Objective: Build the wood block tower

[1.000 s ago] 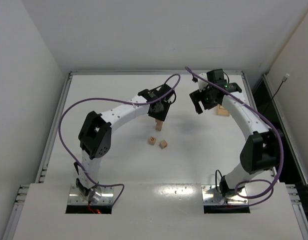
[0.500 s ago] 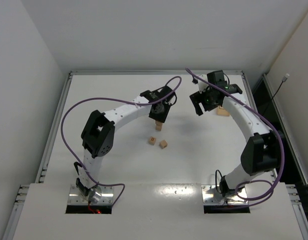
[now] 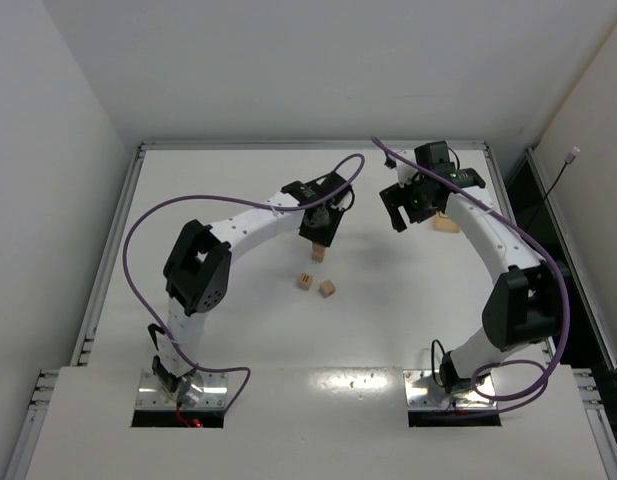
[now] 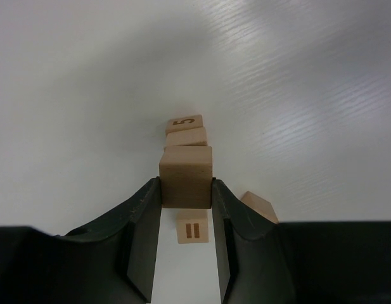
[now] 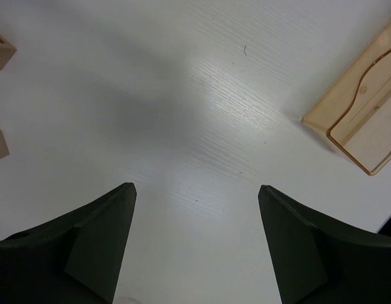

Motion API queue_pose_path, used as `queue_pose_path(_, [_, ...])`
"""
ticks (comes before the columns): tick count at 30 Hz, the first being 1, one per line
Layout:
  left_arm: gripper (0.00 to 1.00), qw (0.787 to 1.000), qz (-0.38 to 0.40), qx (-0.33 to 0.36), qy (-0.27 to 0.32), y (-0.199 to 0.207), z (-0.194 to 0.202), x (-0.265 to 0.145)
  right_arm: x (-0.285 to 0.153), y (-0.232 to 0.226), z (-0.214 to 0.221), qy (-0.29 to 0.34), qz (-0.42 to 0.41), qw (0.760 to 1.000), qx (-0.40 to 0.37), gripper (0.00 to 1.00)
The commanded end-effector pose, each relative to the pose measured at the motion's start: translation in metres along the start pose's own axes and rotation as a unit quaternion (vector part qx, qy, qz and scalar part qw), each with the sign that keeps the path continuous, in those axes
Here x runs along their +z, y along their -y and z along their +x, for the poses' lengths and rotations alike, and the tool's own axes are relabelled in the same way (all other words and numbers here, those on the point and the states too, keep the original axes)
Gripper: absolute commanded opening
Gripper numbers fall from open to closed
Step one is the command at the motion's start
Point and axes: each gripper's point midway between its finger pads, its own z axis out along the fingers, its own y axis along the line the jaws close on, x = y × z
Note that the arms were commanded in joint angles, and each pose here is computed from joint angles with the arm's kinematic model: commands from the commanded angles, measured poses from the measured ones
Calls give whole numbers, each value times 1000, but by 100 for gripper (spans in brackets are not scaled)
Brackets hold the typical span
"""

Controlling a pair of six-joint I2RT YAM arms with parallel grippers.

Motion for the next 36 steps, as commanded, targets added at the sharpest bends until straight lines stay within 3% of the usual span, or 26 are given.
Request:
queue_pose_path(1, [5, 1000, 12, 10, 1, 7, 0, 4, -10, 5, -9, 26, 3, 1000, 0, 76])
queue_pose_path(10, [16, 1000, 17, 10, -1, 9, 1, 4, -10, 3, -9, 28, -2, 1000, 0, 76])
queue_pose_path(12, [28, 1000, 17, 10, -1, 9, 1, 4, -10, 3, -9, 28, -2, 1000, 0, 76])
queue_pose_path(18, [51, 1000, 11, 11, -4, 6, 4, 6, -10, 3, -9, 28, -2, 1000, 0, 77])
queue_pose_path(19, [63, 1000, 11, 11, -4, 6, 4, 6, -10, 3, -9, 28, -2, 1000, 0, 77])
queue_pose_path(22, [72, 1000, 7, 11, -1, 4, 4, 3, -10, 2, -10, 29, -6, 1000, 0, 77])
queue_pose_path(30, [73, 999, 9, 15, 39, -6, 2, -32, -6, 1, 0, 19, -4, 1000, -4, 79])
queue_pose_path(36, [73, 997, 20, 33, 63, -25, 37, -77, -11, 6, 10, 28, 23, 999, -10, 79])
